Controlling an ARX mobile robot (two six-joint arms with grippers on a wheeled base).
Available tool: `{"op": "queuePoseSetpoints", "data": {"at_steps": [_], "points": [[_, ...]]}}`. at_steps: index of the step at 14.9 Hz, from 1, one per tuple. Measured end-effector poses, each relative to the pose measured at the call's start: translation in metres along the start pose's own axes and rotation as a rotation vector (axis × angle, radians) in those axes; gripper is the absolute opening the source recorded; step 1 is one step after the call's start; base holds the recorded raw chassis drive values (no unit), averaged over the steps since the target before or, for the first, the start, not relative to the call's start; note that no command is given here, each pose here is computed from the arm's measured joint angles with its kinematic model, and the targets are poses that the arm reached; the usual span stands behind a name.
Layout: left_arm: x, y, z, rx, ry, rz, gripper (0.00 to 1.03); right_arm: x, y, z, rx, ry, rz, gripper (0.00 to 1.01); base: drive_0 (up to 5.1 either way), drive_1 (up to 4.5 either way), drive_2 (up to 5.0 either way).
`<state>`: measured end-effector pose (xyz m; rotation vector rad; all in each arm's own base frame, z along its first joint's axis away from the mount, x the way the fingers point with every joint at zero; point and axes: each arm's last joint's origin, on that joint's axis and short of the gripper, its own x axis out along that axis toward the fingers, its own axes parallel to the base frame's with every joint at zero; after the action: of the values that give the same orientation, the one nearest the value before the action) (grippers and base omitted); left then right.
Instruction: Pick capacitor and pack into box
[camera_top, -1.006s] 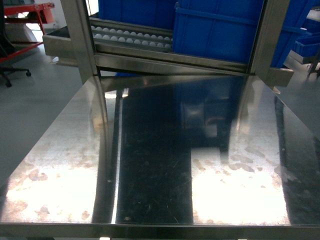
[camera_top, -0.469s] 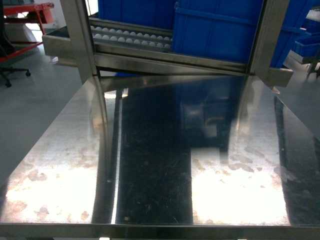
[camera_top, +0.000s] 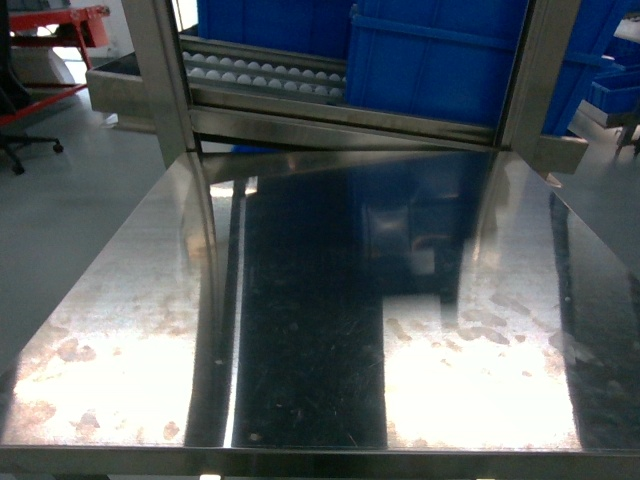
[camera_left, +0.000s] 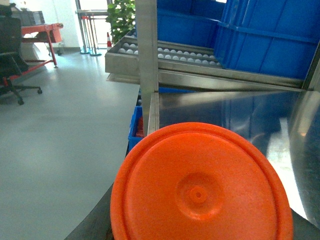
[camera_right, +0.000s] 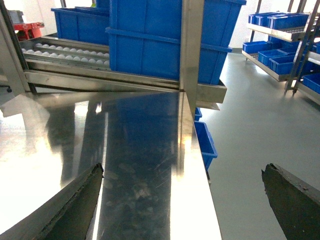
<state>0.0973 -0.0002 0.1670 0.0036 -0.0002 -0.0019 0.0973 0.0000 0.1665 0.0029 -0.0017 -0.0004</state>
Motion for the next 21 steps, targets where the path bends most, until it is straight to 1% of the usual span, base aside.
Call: {"op": "queuePoseSetpoints", "data": {"at_steps": [21], "points": [[0.0000,0.0000,0.0003,0.000,-0.003,0.000,0.44,0.0000,0.0000,0.0002,0.000,-0.002,0.001,0.98,0.0,0.00,0.0]]}}
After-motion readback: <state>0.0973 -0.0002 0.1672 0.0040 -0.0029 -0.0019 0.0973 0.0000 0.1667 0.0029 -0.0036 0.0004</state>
